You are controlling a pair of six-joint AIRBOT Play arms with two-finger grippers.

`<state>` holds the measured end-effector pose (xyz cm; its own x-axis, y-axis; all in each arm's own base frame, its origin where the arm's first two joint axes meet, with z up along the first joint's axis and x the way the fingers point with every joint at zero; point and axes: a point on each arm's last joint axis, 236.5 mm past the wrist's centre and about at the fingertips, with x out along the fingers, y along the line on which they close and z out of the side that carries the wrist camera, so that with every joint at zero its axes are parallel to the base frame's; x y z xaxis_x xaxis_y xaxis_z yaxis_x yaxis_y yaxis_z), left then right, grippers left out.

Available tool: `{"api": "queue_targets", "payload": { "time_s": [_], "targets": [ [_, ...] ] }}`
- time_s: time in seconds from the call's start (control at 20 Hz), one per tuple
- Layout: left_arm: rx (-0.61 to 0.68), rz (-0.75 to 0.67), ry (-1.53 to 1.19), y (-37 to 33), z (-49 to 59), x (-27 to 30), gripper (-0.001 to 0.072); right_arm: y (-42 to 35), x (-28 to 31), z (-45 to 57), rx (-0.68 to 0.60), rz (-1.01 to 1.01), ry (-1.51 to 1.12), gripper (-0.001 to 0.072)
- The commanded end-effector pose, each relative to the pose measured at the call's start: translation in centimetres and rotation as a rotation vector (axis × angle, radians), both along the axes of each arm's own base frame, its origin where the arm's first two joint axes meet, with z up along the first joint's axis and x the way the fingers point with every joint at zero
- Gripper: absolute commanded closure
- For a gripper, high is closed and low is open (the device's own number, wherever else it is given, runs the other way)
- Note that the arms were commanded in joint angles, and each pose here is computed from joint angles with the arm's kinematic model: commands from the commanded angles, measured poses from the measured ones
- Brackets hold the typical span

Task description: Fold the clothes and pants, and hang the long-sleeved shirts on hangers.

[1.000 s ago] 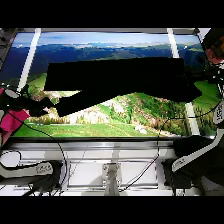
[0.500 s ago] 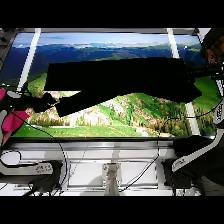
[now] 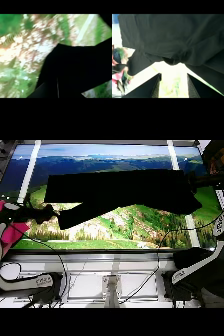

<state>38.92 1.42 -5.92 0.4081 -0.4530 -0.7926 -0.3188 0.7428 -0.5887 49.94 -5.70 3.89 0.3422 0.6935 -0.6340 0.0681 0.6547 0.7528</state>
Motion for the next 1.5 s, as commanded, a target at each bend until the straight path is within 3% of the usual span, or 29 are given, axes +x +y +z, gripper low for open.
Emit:
{"api": "queue_targets", "payload": {
  "time_s": [0.0, 0.1, 0.15, 0.25, 0.3, 0.35, 0.4, 0.65, 0.8, 1.0, 1.25, 1.45],
  "targets": [
    [-0.041, -0.009, -0.262, -1.9, 9.6, 1.8, 0.0704, -2.7, -0.3, -2.4, -0.142, -0.041, 0.054, 0.0349],
    [0.015, -0.024, -0.424, -2.6, 16.1, 1.1, 0.0705, -6.3, -0.6, -4.2, -0.278, -0.144, 0.134, 0.0387],
    [0.042, -0.036, -0.504, -3.3, 19.3, 0.3, 0.0705, -8.3, -0.6, -4.5, -0.325, -0.209, 0.162, 0.0478],
    [0.082, -0.065, -0.648, -5.3, 24.9, -2.1, 0.0705, -11.3, -0.5, -4.4, -0.363, -0.324, 0.182, 0.05],
    [0.097, -0.082, -0.712, -6.4, 27.2, -3.6, 0.0705, -12.1, -0.5, -4.2, -0.357, -0.36, 0.186, 0.0468],
    [0.103, -0.089, -0.761, -7.3, 29.0, -4.9, 0.0706, -12.7, -0.7, -4.1, -0.351, -0.384, 0.195, 0.035],
    [0.091, -0.076, -0.793, -7.9, 30.6, -6.1, 0.0706, -13.1, -1.2, -4.2, -0.348, -0.396, 0.213, 0.0303],
    [0.1, 0.035, -0.762, -7.2, 31.7, -8.8, 0.0706, -16.2, -6.0, -5.8, -0.419, -0.443, 0.409, 0.0302],
    [0.205, 0.076, -0.647, -4.2, 28.2, -7.4, 0.0706, -18.3, -9.1, -6.6, -0.481, -0.472, 0.526, 0.0236],
    [0.253, 0.093, -0.426, -0.6, 20.0, -2.5, 0.0705, -16.7, -10.7, -8.4, -0.403, -0.414, 0.627, 0.0237],
    [0.316, 0.207, -0.358, 5.1, 10.6, 6.0, 0.0705, -14.0, -8.4, -10.1, -0.179, -0.388, 0.587, 0.0237],
    [0.33, 0.251, -0.31, 6.8, 4.9, 10.2, 0.0704, -14.9, -9.0, -11.2, -0.159, -0.408, 0.612, 0.0237]
  ]
}}
